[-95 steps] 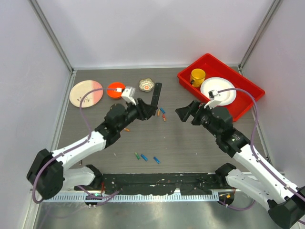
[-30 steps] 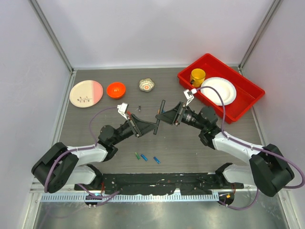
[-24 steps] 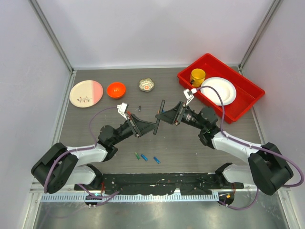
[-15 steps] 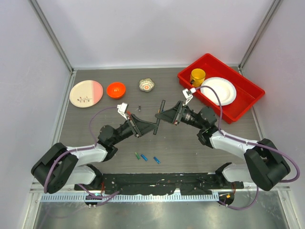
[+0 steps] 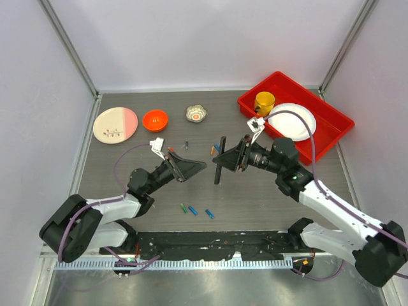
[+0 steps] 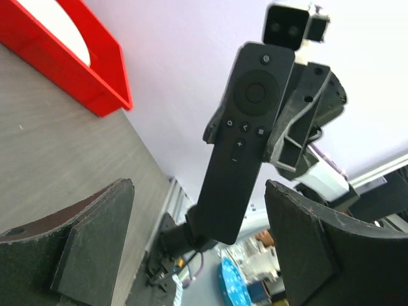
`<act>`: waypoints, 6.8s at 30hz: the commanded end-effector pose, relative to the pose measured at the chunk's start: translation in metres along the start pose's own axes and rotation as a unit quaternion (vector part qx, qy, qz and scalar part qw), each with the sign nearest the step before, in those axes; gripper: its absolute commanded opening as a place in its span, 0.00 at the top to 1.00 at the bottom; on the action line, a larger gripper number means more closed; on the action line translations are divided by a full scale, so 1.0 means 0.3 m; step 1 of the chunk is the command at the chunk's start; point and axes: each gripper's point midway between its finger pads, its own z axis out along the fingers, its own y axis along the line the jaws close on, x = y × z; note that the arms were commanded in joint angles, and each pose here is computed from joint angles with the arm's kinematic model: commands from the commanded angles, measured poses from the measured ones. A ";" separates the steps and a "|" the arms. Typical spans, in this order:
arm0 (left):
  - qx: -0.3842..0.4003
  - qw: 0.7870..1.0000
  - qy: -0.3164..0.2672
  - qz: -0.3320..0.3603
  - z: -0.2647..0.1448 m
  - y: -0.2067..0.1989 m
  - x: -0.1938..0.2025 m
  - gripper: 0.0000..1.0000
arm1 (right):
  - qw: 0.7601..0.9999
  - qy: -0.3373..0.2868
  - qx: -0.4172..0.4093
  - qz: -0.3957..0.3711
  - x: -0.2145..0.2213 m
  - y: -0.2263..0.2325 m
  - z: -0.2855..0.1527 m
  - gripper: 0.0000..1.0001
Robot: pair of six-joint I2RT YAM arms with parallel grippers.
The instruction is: Load the batteries into the remote control
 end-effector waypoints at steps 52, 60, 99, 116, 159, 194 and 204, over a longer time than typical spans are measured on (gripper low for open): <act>-0.137 0.978 0.066 0.143 0.213 0.090 0.100 1.00 | 0.931 0.139 0.284 -0.183 0.165 -0.153 -0.061 0.45; -0.172 0.973 0.016 0.152 0.200 0.101 0.027 1.00 | 0.933 0.132 0.291 -0.165 0.185 -0.162 -0.098 0.25; -0.136 0.986 0.016 0.100 0.224 0.017 0.032 0.53 | 0.935 0.147 0.279 -0.165 0.242 -0.191 -0.082 0.65; -0.124 0.987 0.063 0.076 0.230 0.067 0.132 0.56 | 0.938 0.144 0.263 -0.174 0.204 -0.151 -0.058 0.65; -0.053 0.985 -0.115 0.115 0.121 0.011 -0.113 1.00 | 0.975 -0.093 0.193 0.058 0.086 -0.030 -0.124 0.11; -0.034 0.985 -0.113 0.129 0.106 -0.011 -0.106 1.00 | 0.974 -0.120 0.096 0.170 0.066 -0.087 0.009 0.30; -0.033 0.985 -0.114 0.125 0.108 -0.013 -0.107 1.00 | 0.973 -0.108 0.104 0.173 0.088 -0.104 0.015 0.43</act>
